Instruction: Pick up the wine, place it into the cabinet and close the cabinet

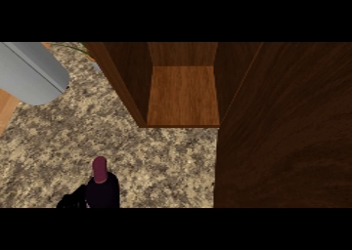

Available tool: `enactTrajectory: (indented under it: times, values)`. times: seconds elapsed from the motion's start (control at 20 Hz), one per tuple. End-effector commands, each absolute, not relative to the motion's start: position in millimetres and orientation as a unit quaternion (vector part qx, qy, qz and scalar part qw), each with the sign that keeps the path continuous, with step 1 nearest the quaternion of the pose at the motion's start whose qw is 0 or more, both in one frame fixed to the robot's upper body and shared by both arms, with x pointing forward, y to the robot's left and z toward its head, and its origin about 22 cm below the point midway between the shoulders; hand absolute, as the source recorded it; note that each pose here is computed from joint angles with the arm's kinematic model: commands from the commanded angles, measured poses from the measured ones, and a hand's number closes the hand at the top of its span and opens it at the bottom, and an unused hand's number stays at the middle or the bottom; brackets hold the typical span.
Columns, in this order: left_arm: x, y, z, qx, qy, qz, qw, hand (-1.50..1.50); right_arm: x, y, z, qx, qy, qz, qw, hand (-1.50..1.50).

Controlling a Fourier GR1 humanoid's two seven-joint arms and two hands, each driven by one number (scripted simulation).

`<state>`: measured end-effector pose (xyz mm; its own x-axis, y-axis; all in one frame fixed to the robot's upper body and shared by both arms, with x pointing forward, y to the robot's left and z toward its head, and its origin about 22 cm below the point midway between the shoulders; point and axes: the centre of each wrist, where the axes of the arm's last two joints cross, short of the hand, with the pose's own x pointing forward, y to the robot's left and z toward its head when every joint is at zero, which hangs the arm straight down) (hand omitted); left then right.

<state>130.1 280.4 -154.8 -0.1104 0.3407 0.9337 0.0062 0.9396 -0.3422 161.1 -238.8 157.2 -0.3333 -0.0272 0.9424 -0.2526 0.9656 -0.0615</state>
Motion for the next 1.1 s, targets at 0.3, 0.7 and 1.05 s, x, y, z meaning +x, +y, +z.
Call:
enactTrajectory:
  times: [0.3,0.7,1.05]
  values:
    - [157.7,248.3,-92.8,-0.179,-0.762,0.104,0.613,1.5,152.0,-248.5,161.8,0.086,-0.814,0.101,0.566,-1.5]
    - [181.7,225.8,-25.6,-0.194,-0.771,0.105,0.597,1.5,159.1,-251.0,159.3,0.097,-0.804,0.1,0.578,-1.5]
    - [209.3,196.1,5.8,-0.176,-0.785,0.112,0.584,1.5,158.1,-242.3,150.4,0.096,-0.808,0.088,0.574,-1.5]
